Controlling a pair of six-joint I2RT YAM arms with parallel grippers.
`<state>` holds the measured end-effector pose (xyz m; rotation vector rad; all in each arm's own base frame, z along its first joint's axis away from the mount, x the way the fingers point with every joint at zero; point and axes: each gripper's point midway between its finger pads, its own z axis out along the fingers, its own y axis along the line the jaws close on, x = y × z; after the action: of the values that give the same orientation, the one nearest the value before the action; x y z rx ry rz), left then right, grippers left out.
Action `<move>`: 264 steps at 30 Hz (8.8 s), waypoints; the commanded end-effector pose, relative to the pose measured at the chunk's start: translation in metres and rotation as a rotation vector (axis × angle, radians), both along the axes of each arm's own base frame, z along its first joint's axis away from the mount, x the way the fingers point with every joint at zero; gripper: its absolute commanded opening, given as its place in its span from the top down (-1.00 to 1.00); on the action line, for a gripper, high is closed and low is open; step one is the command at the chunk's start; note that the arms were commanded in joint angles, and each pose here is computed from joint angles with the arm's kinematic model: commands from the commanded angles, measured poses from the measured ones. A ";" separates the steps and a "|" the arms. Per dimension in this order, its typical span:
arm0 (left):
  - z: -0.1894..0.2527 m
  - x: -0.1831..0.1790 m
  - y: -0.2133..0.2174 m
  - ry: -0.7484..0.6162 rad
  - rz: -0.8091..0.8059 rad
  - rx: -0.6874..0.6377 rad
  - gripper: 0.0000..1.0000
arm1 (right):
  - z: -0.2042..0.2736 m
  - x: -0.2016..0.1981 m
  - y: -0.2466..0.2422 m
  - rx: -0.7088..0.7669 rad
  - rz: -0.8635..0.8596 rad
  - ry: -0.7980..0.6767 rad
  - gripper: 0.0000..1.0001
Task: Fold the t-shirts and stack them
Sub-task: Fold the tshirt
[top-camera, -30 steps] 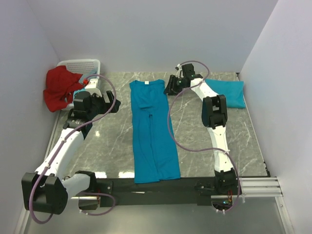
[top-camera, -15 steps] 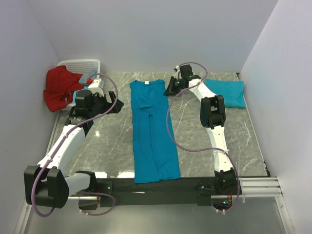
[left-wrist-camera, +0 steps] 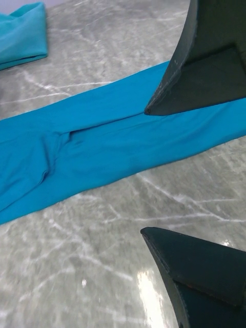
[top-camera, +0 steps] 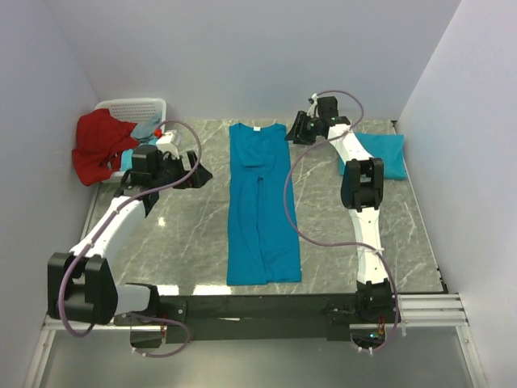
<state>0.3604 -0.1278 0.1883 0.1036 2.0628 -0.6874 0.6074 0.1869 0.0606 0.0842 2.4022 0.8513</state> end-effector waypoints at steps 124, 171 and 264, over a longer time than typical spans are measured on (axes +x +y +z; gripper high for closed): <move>-0.092 0.273 -0.105 0.126 0.012 -0.075 0.98 | 0.159 -0.257 -0.050 0.005 0.442 -0.438 -0.11; -0.077 0.243 -0.076 0.151 0.021 -0.102 0.99 | 0.154 -0.253 -0.058 0.003 0.427 -0.418 -0.11; -0.147 0.158 -0.140 0.443 0.189 -0.093 0.74 | 0.151 -0.254 -0.062 0.004 0.432 -0.400 -0.10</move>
<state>0.5122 -0.2607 0.0330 -0.3712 2.4362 -0.7283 0.3461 0.1265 0.1933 -0.5454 2.1143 0.9652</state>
